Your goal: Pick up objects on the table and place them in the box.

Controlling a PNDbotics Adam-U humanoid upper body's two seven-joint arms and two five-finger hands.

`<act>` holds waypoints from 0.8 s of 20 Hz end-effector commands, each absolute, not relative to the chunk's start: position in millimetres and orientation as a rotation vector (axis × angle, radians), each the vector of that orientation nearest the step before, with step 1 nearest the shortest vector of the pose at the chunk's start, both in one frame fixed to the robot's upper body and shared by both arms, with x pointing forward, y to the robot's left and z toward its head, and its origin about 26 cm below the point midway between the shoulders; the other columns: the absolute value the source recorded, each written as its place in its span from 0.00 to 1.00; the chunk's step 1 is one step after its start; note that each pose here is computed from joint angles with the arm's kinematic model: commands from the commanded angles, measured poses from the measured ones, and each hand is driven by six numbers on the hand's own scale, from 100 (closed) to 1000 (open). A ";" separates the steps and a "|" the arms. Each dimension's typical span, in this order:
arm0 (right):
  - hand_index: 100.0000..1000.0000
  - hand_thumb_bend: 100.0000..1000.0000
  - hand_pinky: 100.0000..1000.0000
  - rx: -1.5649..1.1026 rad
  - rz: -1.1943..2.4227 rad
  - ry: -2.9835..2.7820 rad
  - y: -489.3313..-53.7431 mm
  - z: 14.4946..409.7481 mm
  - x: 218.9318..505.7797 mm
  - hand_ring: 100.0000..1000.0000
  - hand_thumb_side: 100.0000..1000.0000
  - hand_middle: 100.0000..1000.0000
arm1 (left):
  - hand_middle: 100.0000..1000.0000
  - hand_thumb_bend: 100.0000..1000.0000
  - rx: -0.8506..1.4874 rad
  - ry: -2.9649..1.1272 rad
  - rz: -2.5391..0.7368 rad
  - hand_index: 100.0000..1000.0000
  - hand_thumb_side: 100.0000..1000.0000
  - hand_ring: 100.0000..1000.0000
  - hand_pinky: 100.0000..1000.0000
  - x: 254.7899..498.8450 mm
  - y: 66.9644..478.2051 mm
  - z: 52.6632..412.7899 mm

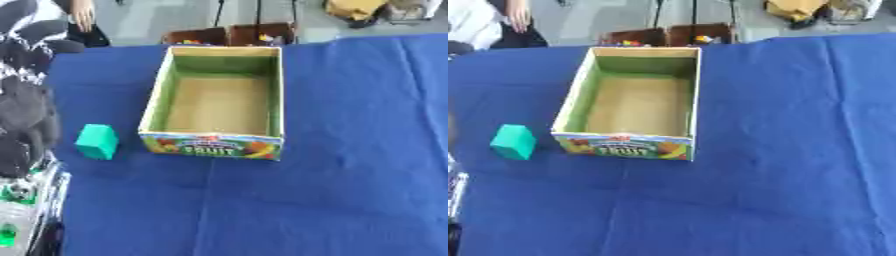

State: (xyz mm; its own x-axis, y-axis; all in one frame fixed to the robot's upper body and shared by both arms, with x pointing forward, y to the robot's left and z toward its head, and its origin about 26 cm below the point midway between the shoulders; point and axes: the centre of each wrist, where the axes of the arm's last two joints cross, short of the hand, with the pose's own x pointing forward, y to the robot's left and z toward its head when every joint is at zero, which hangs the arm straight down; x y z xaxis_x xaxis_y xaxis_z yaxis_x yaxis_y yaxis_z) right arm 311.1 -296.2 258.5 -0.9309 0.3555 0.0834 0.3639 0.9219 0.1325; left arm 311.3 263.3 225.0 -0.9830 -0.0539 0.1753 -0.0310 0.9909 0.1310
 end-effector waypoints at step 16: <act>0.69 0.00 0.66 -0.603 -0.203 -3.042 -298.9 264.7 306.0 0.71 0.52 0.50 | 0.77 0.00 0.249 -2.942 -0.425 0.97 1.00 0.71 0.59 302.9 291.0 246.1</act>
State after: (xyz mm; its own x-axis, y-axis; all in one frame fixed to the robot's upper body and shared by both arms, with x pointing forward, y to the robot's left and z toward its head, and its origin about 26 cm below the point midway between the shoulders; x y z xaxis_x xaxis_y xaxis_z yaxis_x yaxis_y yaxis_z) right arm 310.7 -297.3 256.0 -0.9263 0.3650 0.0937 0.3749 0.9180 0.1296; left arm 307.8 284.3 234.8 -0.9738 -0.1542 0.1671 -0.1083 0.9608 0.2554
